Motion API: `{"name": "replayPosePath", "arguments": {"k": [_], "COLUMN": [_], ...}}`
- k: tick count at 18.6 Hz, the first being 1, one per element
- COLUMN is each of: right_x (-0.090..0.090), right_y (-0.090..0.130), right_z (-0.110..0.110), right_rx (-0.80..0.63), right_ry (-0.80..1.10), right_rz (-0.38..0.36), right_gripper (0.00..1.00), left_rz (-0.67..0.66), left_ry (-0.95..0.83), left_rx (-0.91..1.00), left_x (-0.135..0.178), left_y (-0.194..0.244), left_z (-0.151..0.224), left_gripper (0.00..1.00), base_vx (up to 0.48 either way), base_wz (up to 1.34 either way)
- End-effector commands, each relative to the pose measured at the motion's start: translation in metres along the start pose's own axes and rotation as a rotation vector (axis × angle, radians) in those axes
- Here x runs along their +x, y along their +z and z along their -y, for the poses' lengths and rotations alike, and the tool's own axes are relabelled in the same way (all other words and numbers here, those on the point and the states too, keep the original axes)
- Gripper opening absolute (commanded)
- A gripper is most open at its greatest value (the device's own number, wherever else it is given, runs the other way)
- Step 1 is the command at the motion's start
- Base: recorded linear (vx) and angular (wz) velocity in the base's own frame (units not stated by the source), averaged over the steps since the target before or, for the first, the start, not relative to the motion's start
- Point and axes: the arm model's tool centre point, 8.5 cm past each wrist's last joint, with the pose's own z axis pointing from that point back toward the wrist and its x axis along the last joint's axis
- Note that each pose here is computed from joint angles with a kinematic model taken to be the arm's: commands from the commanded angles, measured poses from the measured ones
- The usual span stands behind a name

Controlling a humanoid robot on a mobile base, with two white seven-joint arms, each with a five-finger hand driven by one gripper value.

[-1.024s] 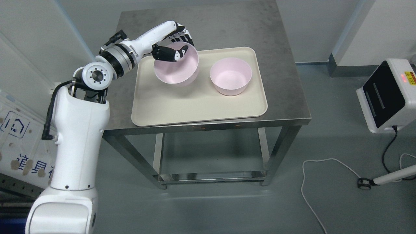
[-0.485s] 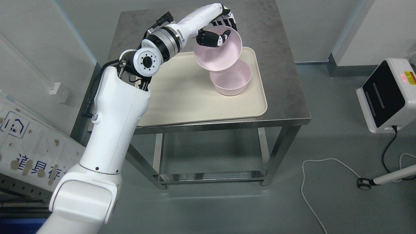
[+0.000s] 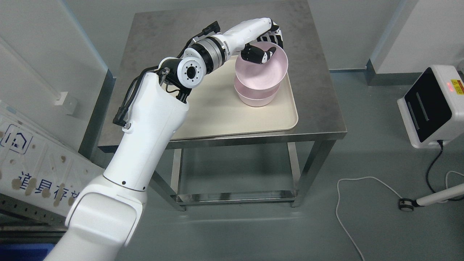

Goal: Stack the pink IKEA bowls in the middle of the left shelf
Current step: 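Lift the bowl and lower it into the other pink bowl, then move the left hand around the stacked bowls and grip their side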

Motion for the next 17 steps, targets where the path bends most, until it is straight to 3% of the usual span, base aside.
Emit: {"name": "replayPosePath", "arguments": {"k": [1, 5, 7, 10, 13, 17], "right_x": [0.000, 0.000, 0.000, 0.000, 0.000, 0.000], "right_y": [0.000, 0.000, 0.000, 0.000, 0.000, 0.000], "right_z": [0.011, 0.011, 0.011, 0.011, 0.011, 0.011], "right_rx": [-0.017, -0.017, -0.017, -0.017, -0.017, -0.017], "right_ry": [0.001, 0.001, 0.001, 0.001, 0.001, 0.001], "right_rz": [0.001, 0.000, 0.000, 0.000, 0.000, 0.000], "right_gripper": [1.00, 1.00, 1.00, 1.00, 1.00, 1.00], "left_rz": [-0.034, -0.101, -0.098, -0.059, 0.110, 0.296], "left_ry": [-0.008, -0.027, -0.010, 0.070, 0.287, 0.495], "left_rx": [-0.056, -0.009, 0.013, 0.180, 0.365, 0.405], "left_x": [-0.006, -0.026, -0.028, -0.033, -0.031, -0.040], "left_y": [-0.010, -0.002, 0.002, 0.033, 0.079, 0.110], "left_z": [0.018, 0.003, -0.002, -0.044, -0.059, -0.006], "left_gripper": [0.11, 0.29, 0.45, 0.64, 0.66, 0.75], "base_vx": [0.000, 0.000, 0.000, 0.000, 0.000, 0.000], "base_wz": [0.00, 0.00, 0.00, 0.00, 0.00, 0.00]}}
